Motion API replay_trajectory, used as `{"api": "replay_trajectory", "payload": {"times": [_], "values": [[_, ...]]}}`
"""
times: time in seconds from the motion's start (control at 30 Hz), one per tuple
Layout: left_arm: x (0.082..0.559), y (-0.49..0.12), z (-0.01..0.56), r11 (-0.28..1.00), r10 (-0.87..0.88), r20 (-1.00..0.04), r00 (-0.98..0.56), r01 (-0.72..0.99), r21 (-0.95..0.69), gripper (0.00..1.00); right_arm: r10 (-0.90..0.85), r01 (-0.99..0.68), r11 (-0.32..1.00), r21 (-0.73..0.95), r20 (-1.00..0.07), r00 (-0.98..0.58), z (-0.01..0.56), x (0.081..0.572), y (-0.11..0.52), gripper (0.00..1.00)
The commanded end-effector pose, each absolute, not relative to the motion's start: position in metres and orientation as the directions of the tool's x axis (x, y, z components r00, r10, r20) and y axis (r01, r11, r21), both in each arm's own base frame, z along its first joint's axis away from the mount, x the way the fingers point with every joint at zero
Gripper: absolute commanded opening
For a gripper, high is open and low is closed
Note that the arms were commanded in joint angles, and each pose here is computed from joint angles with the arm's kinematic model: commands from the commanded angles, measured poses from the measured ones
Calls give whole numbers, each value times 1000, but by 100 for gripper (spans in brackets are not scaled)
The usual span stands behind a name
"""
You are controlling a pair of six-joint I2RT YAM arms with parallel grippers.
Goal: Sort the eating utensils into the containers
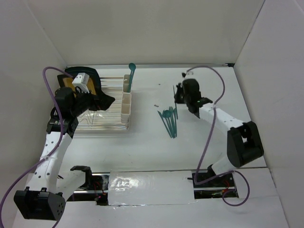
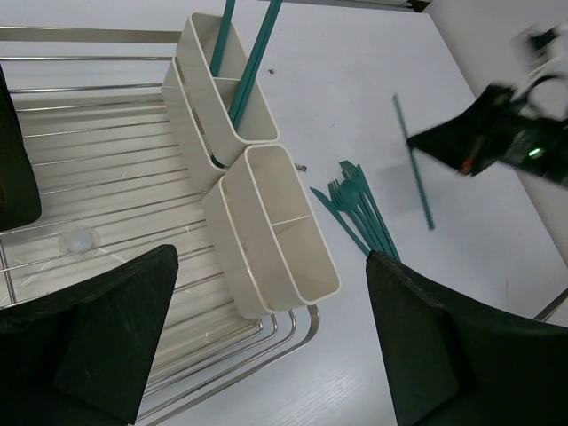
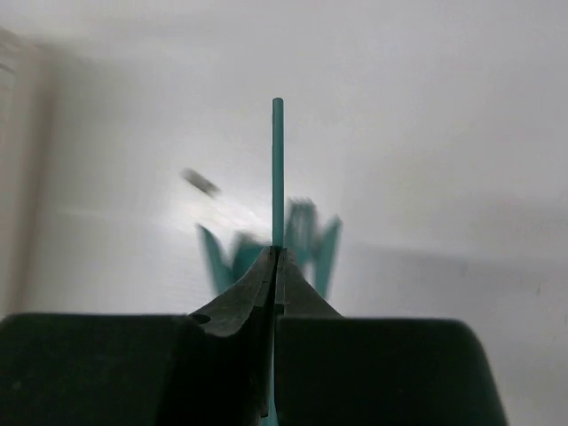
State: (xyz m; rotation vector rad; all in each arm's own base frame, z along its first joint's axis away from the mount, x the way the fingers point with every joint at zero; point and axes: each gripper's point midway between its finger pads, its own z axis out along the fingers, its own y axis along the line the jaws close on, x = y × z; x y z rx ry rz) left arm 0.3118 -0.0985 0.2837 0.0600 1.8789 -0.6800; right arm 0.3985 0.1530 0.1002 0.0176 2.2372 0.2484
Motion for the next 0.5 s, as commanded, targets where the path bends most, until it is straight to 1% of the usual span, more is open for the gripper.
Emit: {"api": "replay_trajectory", "payload": {"times": [0.0,0.1,0.13,0.23,0.33,0.37,0.43,0.47], "values": [[315,-97,297,840,-257,-897,-361,376,-392,100,226,-359,881,309,-940,-255,291,431,198,0],[317,-98,296,839,-255,-895,-365,377,-393,100,314,-517,788,334,-941,-129,370,431,224,0],[317,-98,296,838,-254,-895,-368,378,-393,100,355,-549,757,356,-928,-113,385,429,231,0],[317,-97,296,842,-255,-896,-364,372,-391,100,475,-670,674,312,-877,70,452,413,250,0],[317,-96,297,842,-255,-897,-360,373,-389,100,504,-688,674,269,-848,162,457,409,261,0],[316,-99,297,834,-254,-896,-365,386,-394,100,538,-733,642,224,-813,222,465,395,282,0],[317,-100,295,832,-250,-895,-369,391,-394,100,539,-727,650,221,-809,235,463,400,282,0],[318,-100,297,833,-251,-896,-367,390,-393,100,550,-755,619,214,-805,223,453,398,306,0]]}}
